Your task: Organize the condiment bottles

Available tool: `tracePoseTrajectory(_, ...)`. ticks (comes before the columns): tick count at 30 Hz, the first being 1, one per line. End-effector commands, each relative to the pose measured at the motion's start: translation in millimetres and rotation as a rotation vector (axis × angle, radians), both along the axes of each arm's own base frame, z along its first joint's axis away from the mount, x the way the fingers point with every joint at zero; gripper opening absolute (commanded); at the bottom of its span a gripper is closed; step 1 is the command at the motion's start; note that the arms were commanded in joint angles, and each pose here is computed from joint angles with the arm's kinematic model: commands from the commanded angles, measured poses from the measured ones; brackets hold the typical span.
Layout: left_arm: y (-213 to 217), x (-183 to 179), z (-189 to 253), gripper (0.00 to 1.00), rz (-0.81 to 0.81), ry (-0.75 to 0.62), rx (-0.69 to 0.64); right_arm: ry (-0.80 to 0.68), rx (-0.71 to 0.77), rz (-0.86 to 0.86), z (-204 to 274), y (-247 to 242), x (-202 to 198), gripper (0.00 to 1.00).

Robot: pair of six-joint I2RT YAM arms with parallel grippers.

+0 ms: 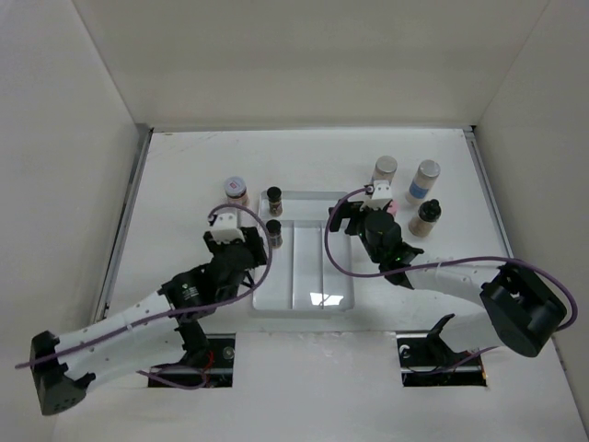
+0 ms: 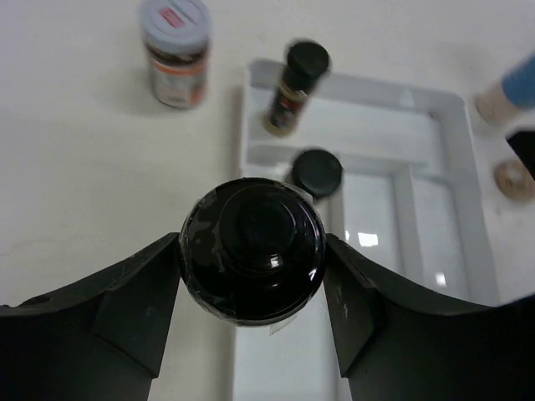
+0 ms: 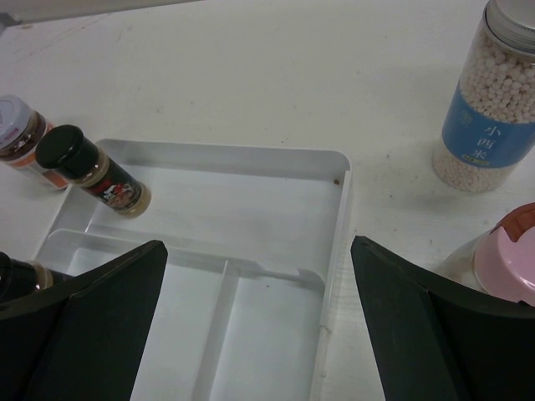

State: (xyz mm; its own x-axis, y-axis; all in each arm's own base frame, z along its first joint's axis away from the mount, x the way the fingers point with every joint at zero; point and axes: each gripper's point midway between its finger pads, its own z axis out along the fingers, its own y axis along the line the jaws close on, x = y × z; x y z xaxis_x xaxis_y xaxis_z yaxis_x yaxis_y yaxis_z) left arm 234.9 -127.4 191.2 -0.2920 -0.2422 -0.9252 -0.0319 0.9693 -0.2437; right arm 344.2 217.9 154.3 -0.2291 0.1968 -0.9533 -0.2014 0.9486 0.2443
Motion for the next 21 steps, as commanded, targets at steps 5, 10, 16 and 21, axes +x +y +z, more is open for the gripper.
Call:
tracePoseTrajectory(5, -79, -30, -25, 0.32, -0.206, 0.041, -0.065, -0.049, 0.086, 0.017, 27, 6, 4, 0.99)
tracePoseTrajectory(10, -91, -30, -50, 0.31, -0.203, 0.064, -0.004, -0.050, 0.089, 0.011, 27, 3, 5, 0.99)
tracePoseTrajectory(16, -83, -30, -71, 0.31, -0.175, 0.083, 0.082, -0.056, 0.094, 0.009, 30, 1, 4, 1.00)
tracePoseTrajectory(21, -75, -35, -89, 0.45, -0.177, 0.118, 0.081, -0.053, 0.092, 0.008, 29, 1, 5, 1.00)
